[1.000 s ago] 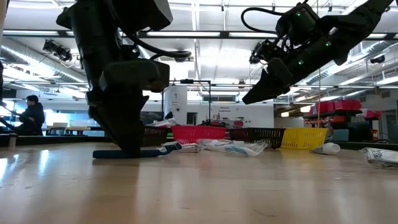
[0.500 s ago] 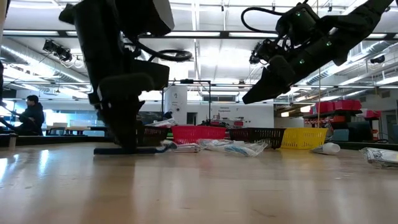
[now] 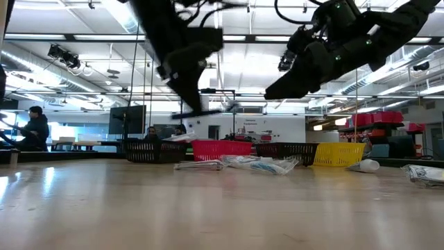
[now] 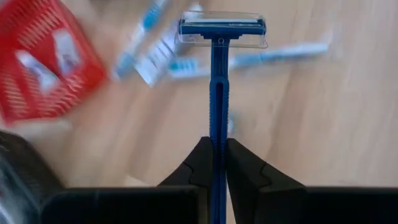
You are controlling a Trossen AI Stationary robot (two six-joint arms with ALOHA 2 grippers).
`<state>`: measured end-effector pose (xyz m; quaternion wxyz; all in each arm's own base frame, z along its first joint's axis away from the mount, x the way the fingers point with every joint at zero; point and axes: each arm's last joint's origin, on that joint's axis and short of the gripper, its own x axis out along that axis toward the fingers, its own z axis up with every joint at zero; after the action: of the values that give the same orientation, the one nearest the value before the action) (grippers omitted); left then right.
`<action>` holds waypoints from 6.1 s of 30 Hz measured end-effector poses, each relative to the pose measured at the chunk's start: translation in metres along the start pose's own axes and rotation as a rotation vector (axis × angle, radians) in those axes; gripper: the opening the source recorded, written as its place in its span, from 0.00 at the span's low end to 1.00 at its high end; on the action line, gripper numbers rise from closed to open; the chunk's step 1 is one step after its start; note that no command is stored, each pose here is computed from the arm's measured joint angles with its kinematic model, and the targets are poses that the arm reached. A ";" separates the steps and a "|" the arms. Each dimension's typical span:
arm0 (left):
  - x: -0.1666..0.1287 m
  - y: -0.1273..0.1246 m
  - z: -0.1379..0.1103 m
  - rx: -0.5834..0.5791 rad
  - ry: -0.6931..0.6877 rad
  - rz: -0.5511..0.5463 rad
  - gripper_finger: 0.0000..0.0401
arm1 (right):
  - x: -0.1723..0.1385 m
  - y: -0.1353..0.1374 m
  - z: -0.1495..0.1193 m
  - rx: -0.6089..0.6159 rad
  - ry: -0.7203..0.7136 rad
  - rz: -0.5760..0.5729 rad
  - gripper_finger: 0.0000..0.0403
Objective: Pick & Place Travel size toiletries
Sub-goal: Put the razor into the yellow bin, then put the bottom blue toothbrush into the left black bin
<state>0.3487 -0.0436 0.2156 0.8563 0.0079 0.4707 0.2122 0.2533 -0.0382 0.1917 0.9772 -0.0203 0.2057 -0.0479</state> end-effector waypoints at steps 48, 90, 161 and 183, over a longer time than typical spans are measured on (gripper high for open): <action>-0.001 0.084 0.017 -0.022 -0.773 -0.365 0.07 | -0.002 -0.004 0.033 0.079 -0.382 0.128 0.47; -0.004 0.085 0.020 -0.042 -0.811 -0.369 0.07 | 0.012 -0.004 0.033 0.085 -0.524 0.151 0.16; 0.007 0.090 0.010 -0.099 -0.664 -0.104 0.38 | -0.064 -0.133 -0.057 0.562 0.595 -0.629 0.23; 0.013 0.088 0.000 -0.100 -0.544 -0.134 0.38 | -0.057 -0.135 -0.034 0.459 0.463 -0.591 0.50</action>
<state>0.3235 0.0418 0.2239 0.9626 -0.0087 0.2123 0.1681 0.1761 -0.1671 0.1914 0.8287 0.1505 0.3888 -0.3733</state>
